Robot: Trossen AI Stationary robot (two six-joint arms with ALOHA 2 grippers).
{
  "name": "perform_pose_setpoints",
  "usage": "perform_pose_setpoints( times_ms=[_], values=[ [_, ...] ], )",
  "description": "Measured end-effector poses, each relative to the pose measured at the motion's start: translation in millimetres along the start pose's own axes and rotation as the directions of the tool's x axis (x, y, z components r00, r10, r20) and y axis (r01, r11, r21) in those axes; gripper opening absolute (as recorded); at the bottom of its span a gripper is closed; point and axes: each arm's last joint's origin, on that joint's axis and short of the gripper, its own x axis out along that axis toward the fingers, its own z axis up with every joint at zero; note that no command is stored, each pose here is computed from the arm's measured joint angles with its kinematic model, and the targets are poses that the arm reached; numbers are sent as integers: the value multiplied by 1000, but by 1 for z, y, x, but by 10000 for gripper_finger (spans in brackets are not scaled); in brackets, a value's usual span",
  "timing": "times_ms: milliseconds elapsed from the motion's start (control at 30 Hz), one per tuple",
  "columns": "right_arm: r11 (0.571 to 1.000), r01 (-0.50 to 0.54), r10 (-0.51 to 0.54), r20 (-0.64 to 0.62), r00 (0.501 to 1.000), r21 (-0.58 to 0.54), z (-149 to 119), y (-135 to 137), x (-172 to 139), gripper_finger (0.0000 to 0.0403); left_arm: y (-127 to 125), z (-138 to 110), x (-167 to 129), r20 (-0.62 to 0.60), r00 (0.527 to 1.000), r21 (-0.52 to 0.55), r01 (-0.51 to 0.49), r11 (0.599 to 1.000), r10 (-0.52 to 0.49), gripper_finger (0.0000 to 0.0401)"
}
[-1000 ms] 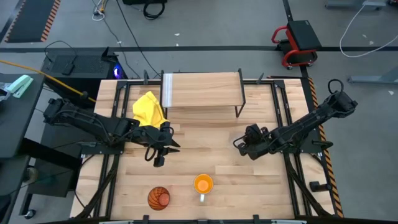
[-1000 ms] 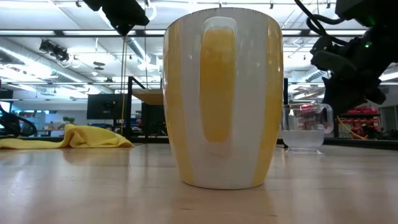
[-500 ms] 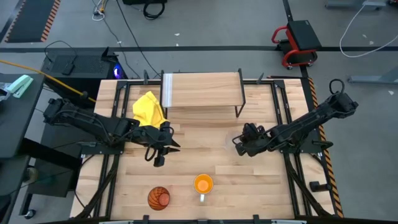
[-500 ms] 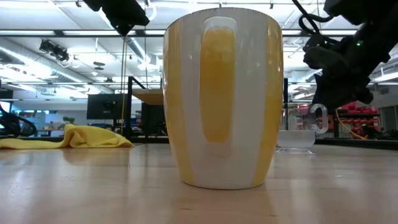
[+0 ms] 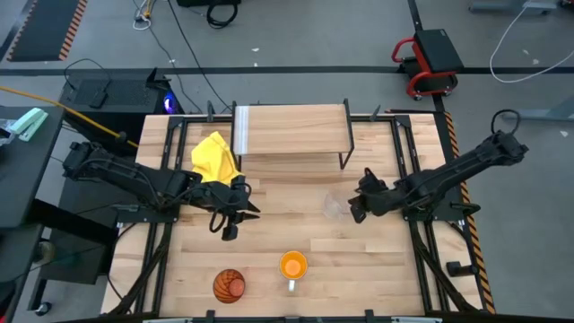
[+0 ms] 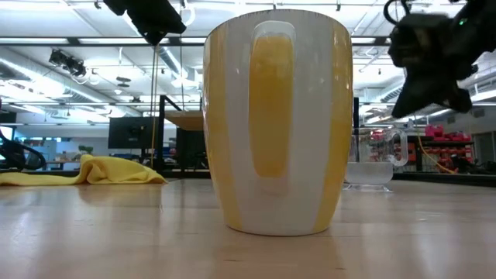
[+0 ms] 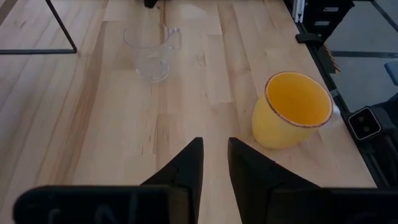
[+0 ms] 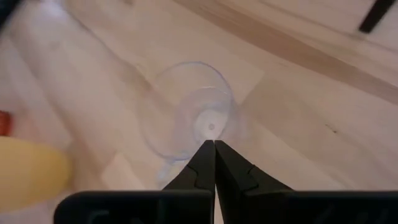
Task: Stack small to large cups/mugs on shelf
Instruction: Put the transparent mug on the shelf
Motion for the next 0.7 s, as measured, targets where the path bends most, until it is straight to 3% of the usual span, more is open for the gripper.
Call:
perform_pose_setpoints(
  times_ms=[200, 433, 533, 700],
  values=[
    [992, -68, 70, 15, 997, -108, 3, 0, -12, 10, 0, 0, 0, 0, 1000, 0, 0, 1000, 0, 85],
    [956, -174, 178, -3, 984, -236, -21, 17, -19, 24, -1, -1, 0, -7, 1000, -24, 2, 1000, -2, 82],
    [929, -186, 215, 56, 975, -320, -41, 25, -28, 31, -1, -1, 0, -6, 1000, -24, 1, 1000, -1, 78],
    [914, -114, 221, 242, 945, -390, -79, 26, -31, 40, -1, -1, 0, -6, 1000, -24, 1, 1000, -1, 82]
  ],
)
